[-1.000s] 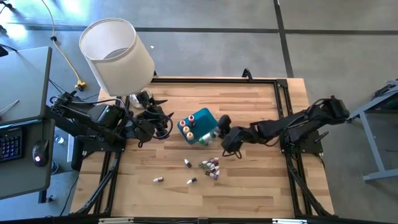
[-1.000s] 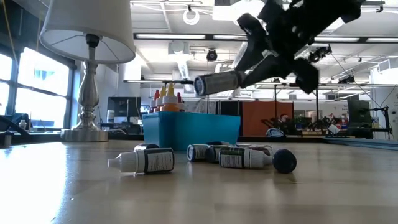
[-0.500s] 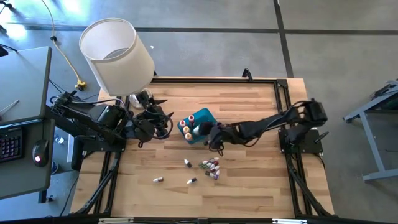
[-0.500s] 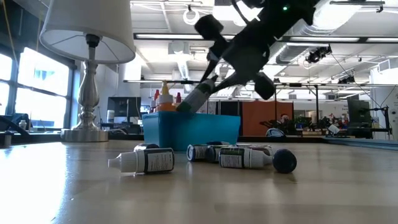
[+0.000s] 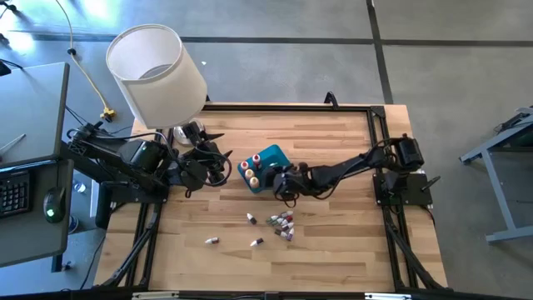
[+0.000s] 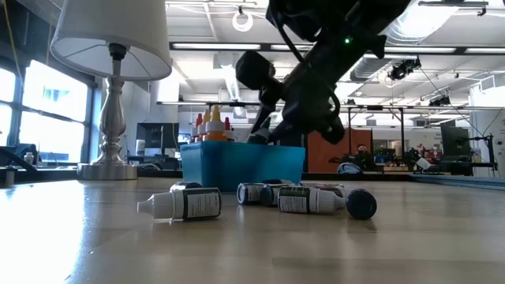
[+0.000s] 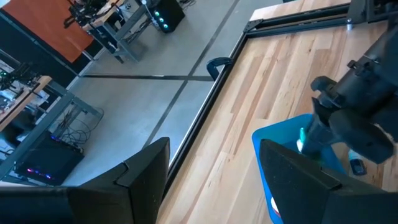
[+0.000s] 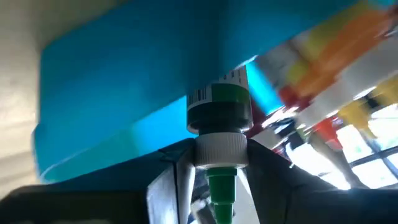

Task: Pick & Place food coloring
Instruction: Put the large green food coloring bottle into the bin

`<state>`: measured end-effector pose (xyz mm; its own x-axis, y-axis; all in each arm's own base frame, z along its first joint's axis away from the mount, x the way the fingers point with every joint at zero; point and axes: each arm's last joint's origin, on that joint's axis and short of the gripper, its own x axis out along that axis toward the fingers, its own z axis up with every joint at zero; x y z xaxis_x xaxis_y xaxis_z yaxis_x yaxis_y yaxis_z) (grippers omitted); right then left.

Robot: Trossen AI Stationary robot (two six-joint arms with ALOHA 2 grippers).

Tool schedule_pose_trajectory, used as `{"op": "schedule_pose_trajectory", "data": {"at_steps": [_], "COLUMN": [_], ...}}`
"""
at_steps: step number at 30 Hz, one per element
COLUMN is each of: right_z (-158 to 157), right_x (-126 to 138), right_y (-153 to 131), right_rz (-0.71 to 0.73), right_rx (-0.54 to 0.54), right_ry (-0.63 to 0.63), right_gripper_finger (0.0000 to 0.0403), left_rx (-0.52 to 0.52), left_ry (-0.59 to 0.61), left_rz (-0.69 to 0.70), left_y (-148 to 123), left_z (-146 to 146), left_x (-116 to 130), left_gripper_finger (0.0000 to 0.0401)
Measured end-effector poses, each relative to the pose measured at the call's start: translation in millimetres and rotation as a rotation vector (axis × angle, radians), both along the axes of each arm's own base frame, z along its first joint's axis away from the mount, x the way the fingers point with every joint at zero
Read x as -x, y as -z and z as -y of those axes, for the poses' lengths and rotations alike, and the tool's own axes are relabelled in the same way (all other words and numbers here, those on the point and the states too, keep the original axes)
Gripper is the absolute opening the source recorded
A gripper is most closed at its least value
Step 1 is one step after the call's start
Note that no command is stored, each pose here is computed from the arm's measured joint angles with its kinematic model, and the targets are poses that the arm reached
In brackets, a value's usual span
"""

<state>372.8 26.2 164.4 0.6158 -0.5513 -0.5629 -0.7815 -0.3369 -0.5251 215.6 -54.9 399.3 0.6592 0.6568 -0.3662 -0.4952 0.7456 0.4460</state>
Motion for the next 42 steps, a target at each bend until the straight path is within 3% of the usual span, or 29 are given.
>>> {"op": "schedule_pose_trajectory", "data": {"at_steps": [16, 27, 36, 42], "right_z": [-11.5, -25.5, -25.1, -27.6], "right_x": [-0.2, 0.2, -5.3, -7.2], "right_y": [-0.8, -1.5, -7.2, -8.0], "right_rz": [-0.036, -0.014, 0.069, 0.082], "right_rx": [0.034, -0.019, -0.025, -0.077], "right_ry": [-0.099, -0.158, -0.16, -0.229], "right_gripper_finger": [0.0121, 0.0171, 0.0167, 0.0167], "left_rx": [0.0, 0.0, 0.005, 0.011], "left_ry": [0.0, -0.001, -0.003, 0.004], "left_rz": [0.0, 0.001, 0.006, 0.004], "left_y": [0.0, 0.0, 0.0, 0.1], "left_z": [0.0, 0.0, 0.0, 0.3], "left_x": [-0.1, -0.2, -0.2, -0.3], "left_gripper_finger": [0.0243, 0.0243, 0.0243, 0.0243]}}
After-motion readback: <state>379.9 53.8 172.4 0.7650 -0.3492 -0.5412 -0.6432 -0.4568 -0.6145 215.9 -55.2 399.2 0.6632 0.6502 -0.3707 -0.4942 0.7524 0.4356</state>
